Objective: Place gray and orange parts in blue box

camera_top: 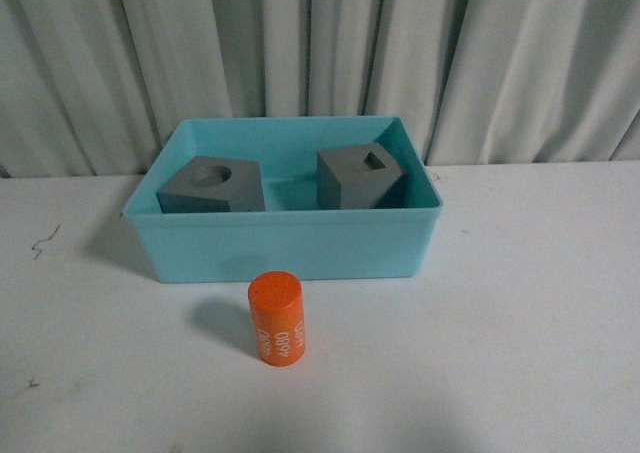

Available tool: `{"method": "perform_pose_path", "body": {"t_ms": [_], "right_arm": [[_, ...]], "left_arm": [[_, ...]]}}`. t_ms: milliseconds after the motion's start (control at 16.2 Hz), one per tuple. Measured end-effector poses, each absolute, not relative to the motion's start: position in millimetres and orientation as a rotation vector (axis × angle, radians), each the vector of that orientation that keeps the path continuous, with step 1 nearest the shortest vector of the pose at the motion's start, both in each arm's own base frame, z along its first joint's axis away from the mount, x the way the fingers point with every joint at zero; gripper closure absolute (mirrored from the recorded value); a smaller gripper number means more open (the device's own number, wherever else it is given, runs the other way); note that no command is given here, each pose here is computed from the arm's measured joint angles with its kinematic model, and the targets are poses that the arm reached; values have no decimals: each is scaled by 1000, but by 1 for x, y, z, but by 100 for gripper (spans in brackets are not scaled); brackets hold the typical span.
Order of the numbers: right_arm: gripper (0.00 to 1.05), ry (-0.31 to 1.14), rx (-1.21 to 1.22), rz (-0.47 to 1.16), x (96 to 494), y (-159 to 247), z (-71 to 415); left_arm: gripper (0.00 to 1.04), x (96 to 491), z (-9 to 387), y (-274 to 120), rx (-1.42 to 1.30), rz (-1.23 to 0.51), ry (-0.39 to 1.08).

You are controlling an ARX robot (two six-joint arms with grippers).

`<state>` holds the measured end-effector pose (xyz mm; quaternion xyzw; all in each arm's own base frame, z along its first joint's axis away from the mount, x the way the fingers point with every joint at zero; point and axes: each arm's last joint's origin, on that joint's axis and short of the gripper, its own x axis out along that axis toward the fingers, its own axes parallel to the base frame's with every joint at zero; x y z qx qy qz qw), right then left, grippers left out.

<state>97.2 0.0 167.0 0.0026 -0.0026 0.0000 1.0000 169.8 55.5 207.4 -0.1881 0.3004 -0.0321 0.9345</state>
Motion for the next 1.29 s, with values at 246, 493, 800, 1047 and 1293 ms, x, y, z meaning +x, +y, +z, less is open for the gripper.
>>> {"method": "perform_pose_path", "body": {"t_ms": [246, 493, 800, 1047, 1293], "right_arm": [[6, -5, 5, 0, 97, 0, 167], [6, -5, 5, 0, 97, 0, 167], [6, -4, 5, 0, 97, 0, 167], [6, -5, 5, 0, 97, 0, 167], [6, -5, 5, 0, 97, 0, 167]], "left_arm": [[56, 133, 188, 35, -20, -13, 6], [104, 123, 178, 19, -22, -3, 11], [103, 115, 169, -1, -13, -21, -5], [103, 110, 169, 0, -14, 1, -9], [103, 108, 169, 0, -14, 1, -11]]}}
